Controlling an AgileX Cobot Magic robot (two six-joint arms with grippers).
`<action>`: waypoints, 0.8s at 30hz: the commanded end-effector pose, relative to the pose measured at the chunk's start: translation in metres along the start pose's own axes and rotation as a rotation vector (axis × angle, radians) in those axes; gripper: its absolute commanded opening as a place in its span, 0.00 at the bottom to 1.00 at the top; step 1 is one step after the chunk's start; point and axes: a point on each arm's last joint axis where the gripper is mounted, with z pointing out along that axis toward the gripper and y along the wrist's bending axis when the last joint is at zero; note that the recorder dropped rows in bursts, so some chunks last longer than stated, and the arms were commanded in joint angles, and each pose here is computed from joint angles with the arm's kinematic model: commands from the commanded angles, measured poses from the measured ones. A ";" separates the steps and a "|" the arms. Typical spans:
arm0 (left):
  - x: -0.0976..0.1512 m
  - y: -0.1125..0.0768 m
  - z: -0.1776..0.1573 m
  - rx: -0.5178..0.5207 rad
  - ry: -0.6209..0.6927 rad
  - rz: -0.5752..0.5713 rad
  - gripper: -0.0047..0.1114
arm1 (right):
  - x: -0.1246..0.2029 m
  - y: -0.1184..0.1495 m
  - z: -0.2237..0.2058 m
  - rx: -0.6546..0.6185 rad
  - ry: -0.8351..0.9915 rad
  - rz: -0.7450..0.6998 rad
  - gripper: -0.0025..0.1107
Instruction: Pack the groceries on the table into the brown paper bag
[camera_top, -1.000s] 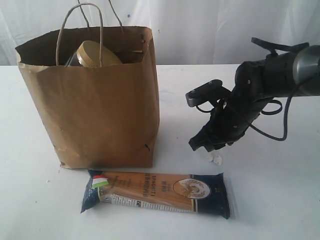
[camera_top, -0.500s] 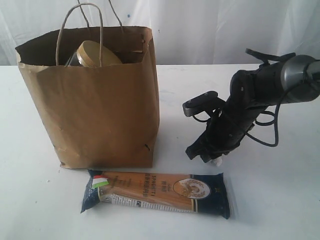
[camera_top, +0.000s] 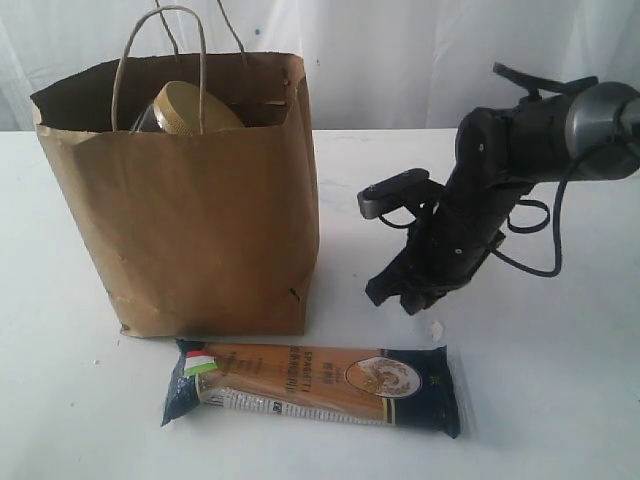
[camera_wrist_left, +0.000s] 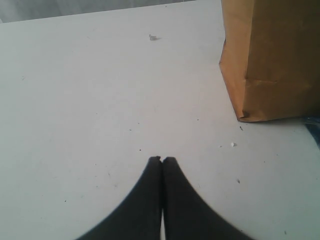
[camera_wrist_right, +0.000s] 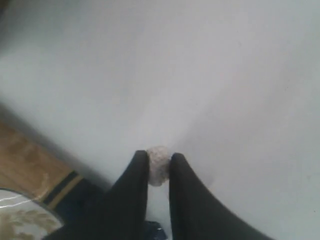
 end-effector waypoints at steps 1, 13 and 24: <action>0.000 -0.001 0.000 0.008 -0.005 -0.001 0.04 | -0.004 0.031 -0.026 -0.062 -0.037 -0.043 0.02; 0.000 -0.001 0.000 0.008 -0.005 -0.001 0.04 | 0.029 0.119 -0.063 -0.208 -0.045 -0.194 0.02; 0.000 -0.001 0.000 0.008 -0.005 -0.001 0.04 | 0.036 0.129 -0.207 -0.197 -0.809 -0.185 0.02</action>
